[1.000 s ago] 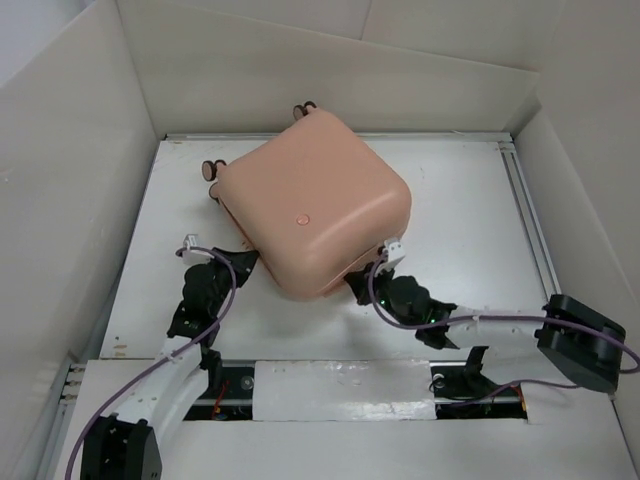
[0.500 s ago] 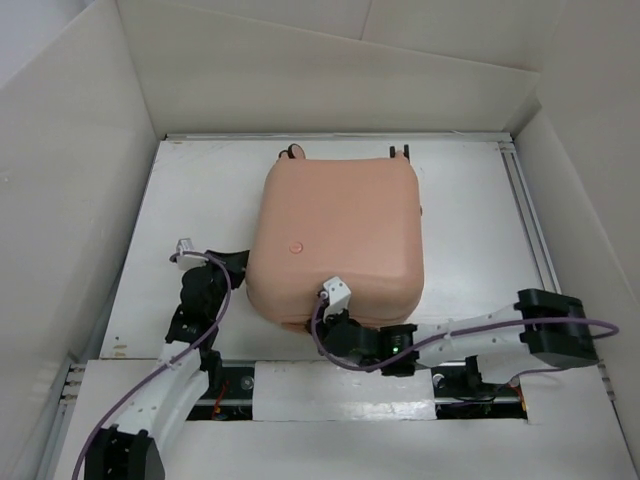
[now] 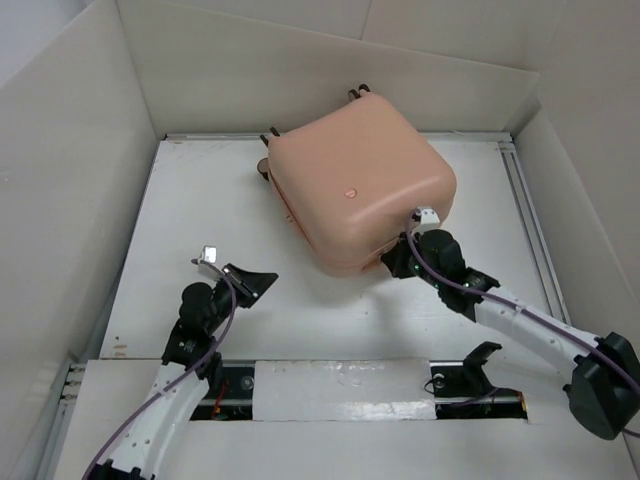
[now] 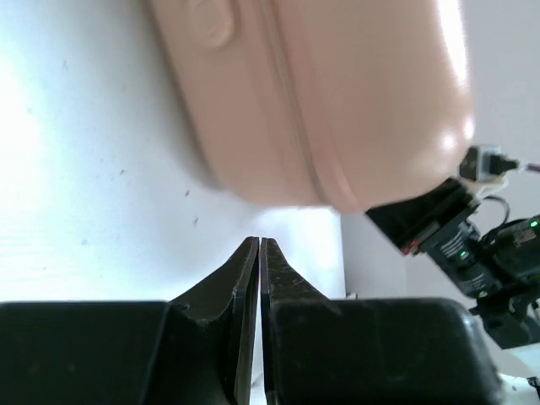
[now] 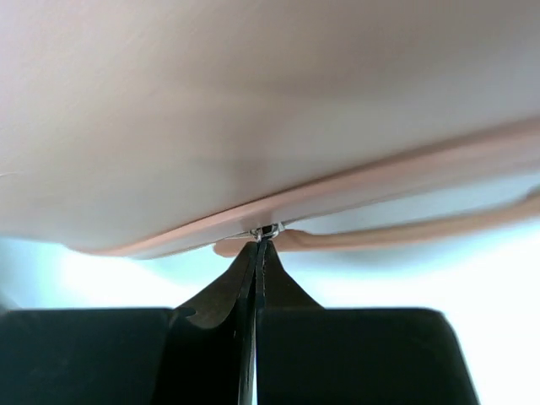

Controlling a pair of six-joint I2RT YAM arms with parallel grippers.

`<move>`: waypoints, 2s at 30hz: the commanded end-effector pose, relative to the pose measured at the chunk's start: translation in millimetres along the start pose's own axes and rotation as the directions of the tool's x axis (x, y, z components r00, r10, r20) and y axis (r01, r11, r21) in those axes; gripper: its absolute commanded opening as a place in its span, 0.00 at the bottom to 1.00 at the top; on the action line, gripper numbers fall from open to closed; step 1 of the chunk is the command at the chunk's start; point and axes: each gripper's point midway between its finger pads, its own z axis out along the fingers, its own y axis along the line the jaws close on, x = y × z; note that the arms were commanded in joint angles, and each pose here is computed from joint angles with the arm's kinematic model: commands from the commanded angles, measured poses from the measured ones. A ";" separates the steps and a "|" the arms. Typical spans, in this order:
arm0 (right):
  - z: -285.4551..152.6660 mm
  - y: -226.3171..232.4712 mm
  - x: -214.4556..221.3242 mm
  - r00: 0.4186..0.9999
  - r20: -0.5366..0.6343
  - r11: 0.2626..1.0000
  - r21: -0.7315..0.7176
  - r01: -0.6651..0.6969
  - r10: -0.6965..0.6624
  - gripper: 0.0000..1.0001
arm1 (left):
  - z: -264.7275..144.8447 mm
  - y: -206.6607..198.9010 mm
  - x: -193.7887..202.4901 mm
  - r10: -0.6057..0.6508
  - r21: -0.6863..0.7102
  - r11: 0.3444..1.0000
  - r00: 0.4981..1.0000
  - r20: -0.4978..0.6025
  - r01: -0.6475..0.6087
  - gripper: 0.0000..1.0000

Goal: Pack the luggage

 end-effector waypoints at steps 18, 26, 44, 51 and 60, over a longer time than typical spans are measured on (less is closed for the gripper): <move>-13.9 48.2 -21.5 0.990 0.120 0.971 -0.232 -0.047 0.076 0.00 | 72.0 -40.3 25.5 0.171 -0.081 0.983 0.985 0.038 -0.168 0.00; -9.9 77.6 -19.0 0.995 0.083 0.958 -0.286 -0.024 0.049 0.00 | 69.0 -26.4 0.2 0.198 -0.131 0.974 0.973 0.116 -0.183 0.00; -18.5 294.8 29.5 0.998 -0.025 0.766 -0.640 -0.064 0.063 0.00 | 95.2 -51.9 48.5 0.120 -0.024 0.992 0.993 -0.006 -0.120 0.00; -38.6 276.0 5.9 0.997 0.033 0.842 -0.538 -0.043 0.072 0.09 | 76.5 -50.1 32.4 0.137 -0.022 0.990 0.990 0.018 -0.137 0.00; -95.4 148.6 -78.3 0.940 0.291 0.965 -0.239 -0.108 0.177 0.50 | 72.4 -49.2 -54.3 0.129 -0.066 0.990 0.981 0.142 -0.121 0.59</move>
